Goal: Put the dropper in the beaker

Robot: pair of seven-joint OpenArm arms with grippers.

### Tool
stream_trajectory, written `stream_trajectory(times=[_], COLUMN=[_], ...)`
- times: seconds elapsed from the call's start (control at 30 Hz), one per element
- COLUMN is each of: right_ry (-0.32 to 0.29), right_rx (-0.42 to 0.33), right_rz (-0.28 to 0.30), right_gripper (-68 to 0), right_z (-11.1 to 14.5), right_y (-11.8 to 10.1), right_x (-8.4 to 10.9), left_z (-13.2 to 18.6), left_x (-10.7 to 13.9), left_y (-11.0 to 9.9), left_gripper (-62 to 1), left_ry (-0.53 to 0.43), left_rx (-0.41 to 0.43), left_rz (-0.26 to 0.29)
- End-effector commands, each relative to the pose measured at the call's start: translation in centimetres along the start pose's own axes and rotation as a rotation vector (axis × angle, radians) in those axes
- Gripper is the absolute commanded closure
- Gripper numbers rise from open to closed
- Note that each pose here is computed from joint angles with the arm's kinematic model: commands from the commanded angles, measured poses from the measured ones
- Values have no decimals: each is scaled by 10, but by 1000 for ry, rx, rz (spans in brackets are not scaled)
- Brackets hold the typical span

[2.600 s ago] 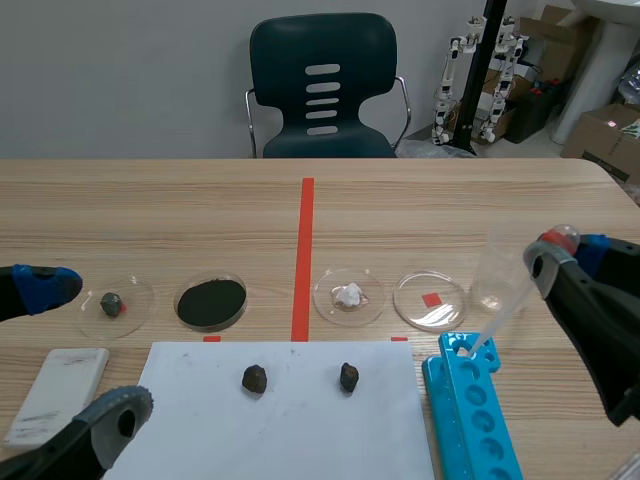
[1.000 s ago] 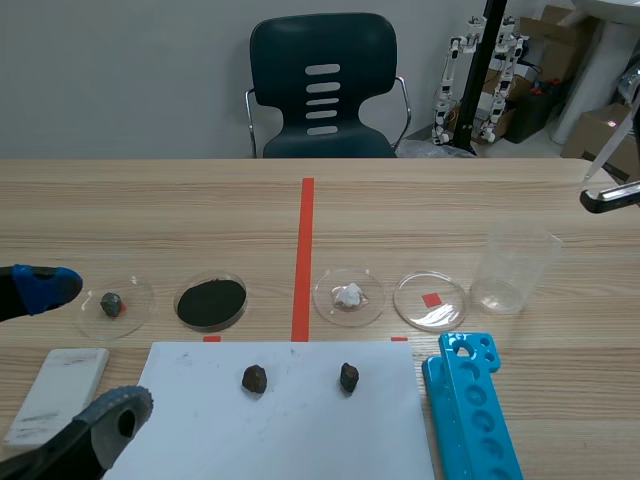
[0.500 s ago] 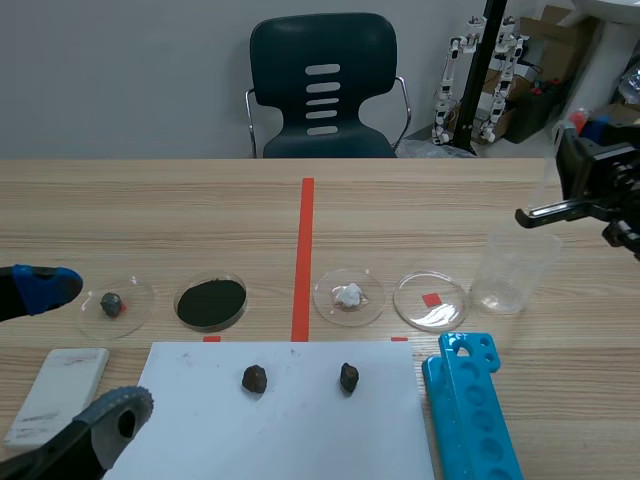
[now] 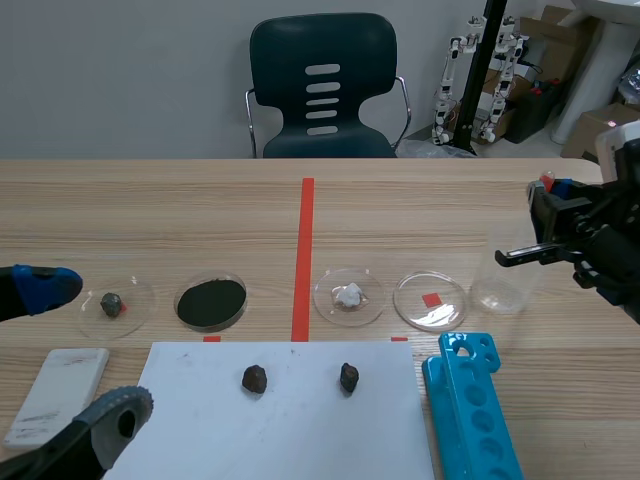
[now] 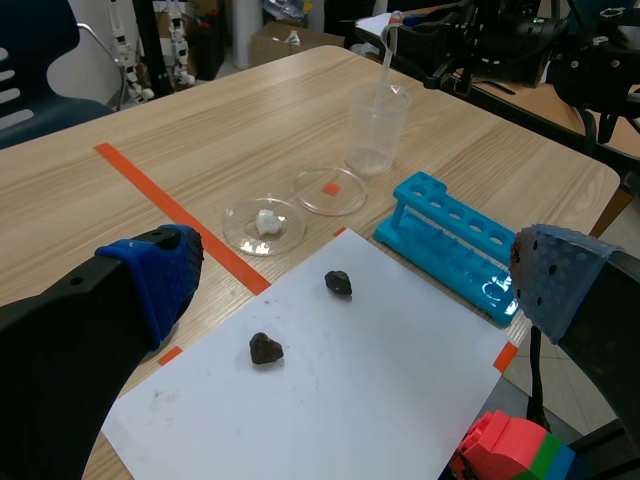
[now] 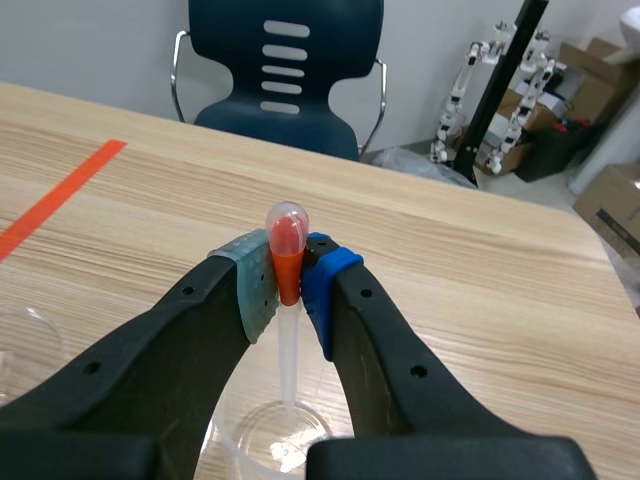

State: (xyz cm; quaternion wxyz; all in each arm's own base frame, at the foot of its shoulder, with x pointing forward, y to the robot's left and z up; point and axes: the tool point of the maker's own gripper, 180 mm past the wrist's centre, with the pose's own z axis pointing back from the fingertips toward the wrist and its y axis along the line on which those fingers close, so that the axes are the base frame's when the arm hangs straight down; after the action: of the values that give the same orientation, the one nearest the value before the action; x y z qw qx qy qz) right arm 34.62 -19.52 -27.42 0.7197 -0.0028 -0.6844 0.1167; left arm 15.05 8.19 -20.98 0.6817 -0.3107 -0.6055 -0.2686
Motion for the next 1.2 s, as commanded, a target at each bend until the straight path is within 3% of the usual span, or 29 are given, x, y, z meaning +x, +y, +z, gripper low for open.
stream_trajectory(times=[0.0, 0.7, 1.0, 1.17], right_ry=[-48, 35, 43, -17], right_rx=[-1, 26, 68, 78], right_rz=[5, -15, 26, 18], right_gripper=[-73, -79, -314, -547], right_z=[-8, -20, -18, -11], right_y=[-4, 4, 7, 10], right_x=[15, -18, -20, -13], left_z=[-2, -2, -2, -2], left_x=[8, 8, 8, 8], left_y=[-1, -1, -1, -1], left_gripper=[-623, -623, -623, -623], left_ry=[-36, -36, -36, -36], left_rx=[1, 1, 1, 1], left_rz=[10, 10, 10, 10])
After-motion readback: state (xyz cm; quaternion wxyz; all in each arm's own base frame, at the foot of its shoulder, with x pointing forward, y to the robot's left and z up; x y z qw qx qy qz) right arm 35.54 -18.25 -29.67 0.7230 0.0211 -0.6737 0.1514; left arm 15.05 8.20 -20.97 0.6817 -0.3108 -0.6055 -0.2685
